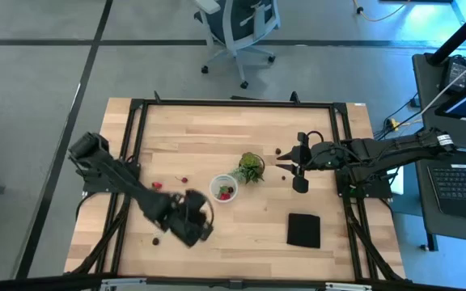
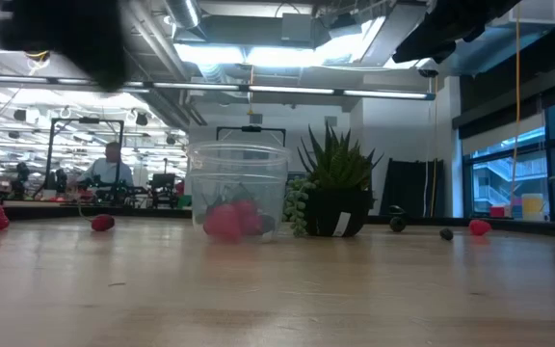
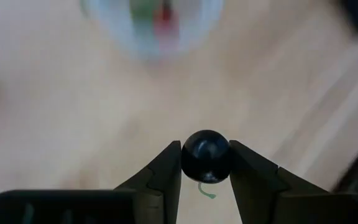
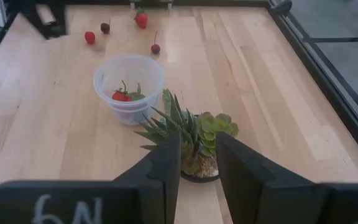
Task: Pick and placing Produce into tupperware
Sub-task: Put the black cherry into the transparent container
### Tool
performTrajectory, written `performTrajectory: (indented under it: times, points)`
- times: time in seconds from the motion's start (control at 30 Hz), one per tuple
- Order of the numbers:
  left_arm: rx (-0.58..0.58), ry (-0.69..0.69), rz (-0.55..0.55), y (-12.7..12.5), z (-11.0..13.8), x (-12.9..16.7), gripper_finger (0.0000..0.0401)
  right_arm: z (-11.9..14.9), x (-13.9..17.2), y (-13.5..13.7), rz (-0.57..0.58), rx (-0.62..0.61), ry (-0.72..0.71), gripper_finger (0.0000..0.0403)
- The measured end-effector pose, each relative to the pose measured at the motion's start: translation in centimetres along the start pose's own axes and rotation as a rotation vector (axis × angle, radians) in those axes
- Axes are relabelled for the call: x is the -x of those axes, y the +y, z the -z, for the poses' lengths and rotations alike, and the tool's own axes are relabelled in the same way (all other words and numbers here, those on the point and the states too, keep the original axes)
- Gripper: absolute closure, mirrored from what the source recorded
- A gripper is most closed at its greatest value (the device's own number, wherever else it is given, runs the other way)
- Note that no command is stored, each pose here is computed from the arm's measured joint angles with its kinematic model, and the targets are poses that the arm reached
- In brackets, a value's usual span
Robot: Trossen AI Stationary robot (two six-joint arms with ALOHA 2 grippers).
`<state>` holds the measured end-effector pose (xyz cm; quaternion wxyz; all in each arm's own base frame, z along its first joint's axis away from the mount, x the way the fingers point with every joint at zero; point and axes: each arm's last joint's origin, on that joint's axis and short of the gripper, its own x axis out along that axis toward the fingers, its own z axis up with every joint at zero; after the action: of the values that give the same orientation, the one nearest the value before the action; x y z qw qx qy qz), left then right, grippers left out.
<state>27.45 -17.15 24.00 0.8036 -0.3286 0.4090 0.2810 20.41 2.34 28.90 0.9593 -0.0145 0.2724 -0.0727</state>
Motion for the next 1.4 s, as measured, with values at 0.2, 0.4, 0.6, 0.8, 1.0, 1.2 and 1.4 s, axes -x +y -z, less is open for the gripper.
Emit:
performTrajectory:
  times: [0.2,0.4,0.6,0.8,1.0,1.2,1.4]
  points:
    - [-0.106,-0.133,0.009,0.9,-5.7,-0.1,0.0281,-0.2,0.0,0.0,-0.002,-0.006,-0.021,0.0299]
    - [-0.165,-0.107,0.004,2.1,-10.1,-2.3,0.0293,-0.2,0.0,0.0,-0.002,-0.008,-0.024,0.0299]
    - [-0.168,-0.063,0.006,2.9,-12.0,-3.8,0.0287,-0.2,0.0,0.0,-0.002,-0.012,-0.022,0.0299]
    - [-0.195,0.016,-0.015,3.0,-11.6,-5.7,0.0292,-0.2,0.0,0.0,-0.002,-0.010,-0.016,0.0299]
    - [-0.209,0.069,-0.046,2.9,-11.0,-7.7,0.0287,-0.2,0.0,0.0,-0.001,-0.010,-0.016,0.0299]
    - [-0.219,0.132,-0.071,3.0,-10.3,-9.7,0.0288,-0.2,0.0,0.0,-0.001,-0.008,-0.016,0.0299]
    - [-0.215,0.160,-0.049,2.8,-10.1,-10.3,0.0280,-0.1,0.0,0.0,-0.001,-0.004,-0.015,0.0299]
